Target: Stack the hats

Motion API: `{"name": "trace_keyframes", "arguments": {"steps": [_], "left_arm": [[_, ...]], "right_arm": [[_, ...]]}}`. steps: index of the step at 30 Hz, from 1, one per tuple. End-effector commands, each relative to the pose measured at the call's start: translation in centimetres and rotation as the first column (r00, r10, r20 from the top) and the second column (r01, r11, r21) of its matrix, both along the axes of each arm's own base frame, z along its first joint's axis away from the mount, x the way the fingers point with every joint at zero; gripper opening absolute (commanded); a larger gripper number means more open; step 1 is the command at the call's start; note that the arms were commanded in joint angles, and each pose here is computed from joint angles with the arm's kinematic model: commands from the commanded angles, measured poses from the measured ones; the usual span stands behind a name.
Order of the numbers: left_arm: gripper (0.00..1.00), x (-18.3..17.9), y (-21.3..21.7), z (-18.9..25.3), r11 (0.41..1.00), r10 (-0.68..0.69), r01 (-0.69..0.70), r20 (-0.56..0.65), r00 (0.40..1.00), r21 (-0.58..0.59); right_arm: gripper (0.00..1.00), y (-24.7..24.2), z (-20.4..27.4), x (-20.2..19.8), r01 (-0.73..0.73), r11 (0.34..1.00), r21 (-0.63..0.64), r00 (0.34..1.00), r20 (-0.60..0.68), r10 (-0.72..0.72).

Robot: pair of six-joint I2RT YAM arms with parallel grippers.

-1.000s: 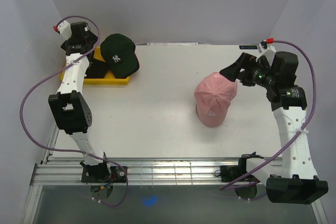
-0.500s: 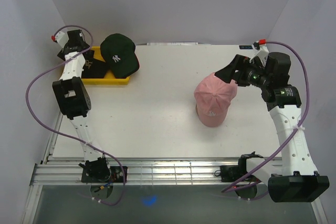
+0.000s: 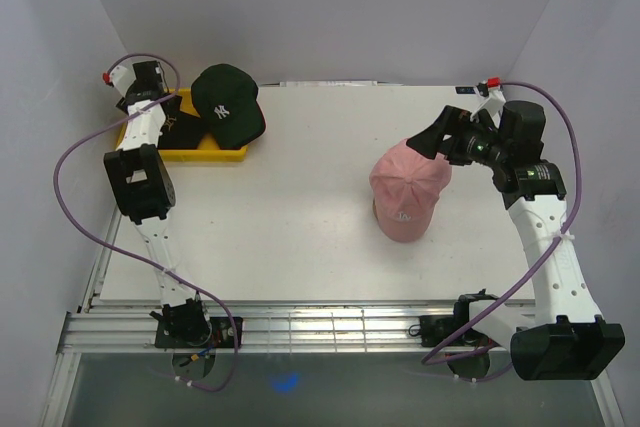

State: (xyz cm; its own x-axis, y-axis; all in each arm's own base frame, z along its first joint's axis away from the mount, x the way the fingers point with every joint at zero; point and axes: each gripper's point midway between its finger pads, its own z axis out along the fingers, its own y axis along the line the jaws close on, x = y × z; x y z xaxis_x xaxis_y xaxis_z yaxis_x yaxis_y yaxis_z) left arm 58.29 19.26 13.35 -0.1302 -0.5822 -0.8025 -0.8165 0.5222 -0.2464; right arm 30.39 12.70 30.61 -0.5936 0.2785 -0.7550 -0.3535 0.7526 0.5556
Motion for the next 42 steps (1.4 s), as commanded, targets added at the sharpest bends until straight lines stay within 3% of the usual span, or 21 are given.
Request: {"name": "trace_keyframes", "arguments": {"steps": [1,3,9,10,12,23,33,42], "left_arm": [[0.66,-0.1,0.5,0.3,1.000,0.019,-0.019,0.017,1.000,-0.013],[0.48,0.0,0.4,0.2,1.000,0.010,-0.010,0.019,1.000,-0.018],[0.17,0.0,0.3,1.0,1.000,-0.002,0.003,0.032,0.999,-0.023],[0.06,0.0,0.2,1.5,1.000,-0.006,0.007,0.039,0.999,-0.022],[0.00,-0.1,0.2,2.1,1.000,-0.008,0.009,0.048,0.999,-0.019],[0.00,-0.8,0.5,7.5,0.999,-0.024,0.020,0.106,0.994,0.041],[0.00,-1.7,0.3,8.4,0.998,-0.033,0.026,0.120,0.992,0.060],[0.00,-1.5,0.5,13.4,0.994,-0.048,0.028,0.197,0.979,0.106]], "right_arm": [[0.97,0.1,0.7,0.5,-0.010,1.000,-0.008,0.998,0.059,0.010],[0.97,0.1,0.8,0.5,-0.007,1.000,-0.009,0.998,0.064,0.007],[0.97,0.1,0.5,0.6,-0.008,1.000,-0.007,0.998,0.060,0.008],[0.97,0.1,0.6,0.6,-0.007,1.000,-0.005,0.998,0.059,0.007],[0.97,0.1,0.5,0.7,-0.010,1.000,-0.004,0.998,0.058,0.010],[0.97,0.1,0.3,0.7,-0.006,1.000,0.002,0.998,0.056,0.006],[0.97,0.2,0.3,0.9,-0.008,1.000,0.003,0.998,0.058,0.008],[0.97,0.3,-0.2,1.2,-0.014,1.000,0.008,0.999,0.044,0.014]]}}
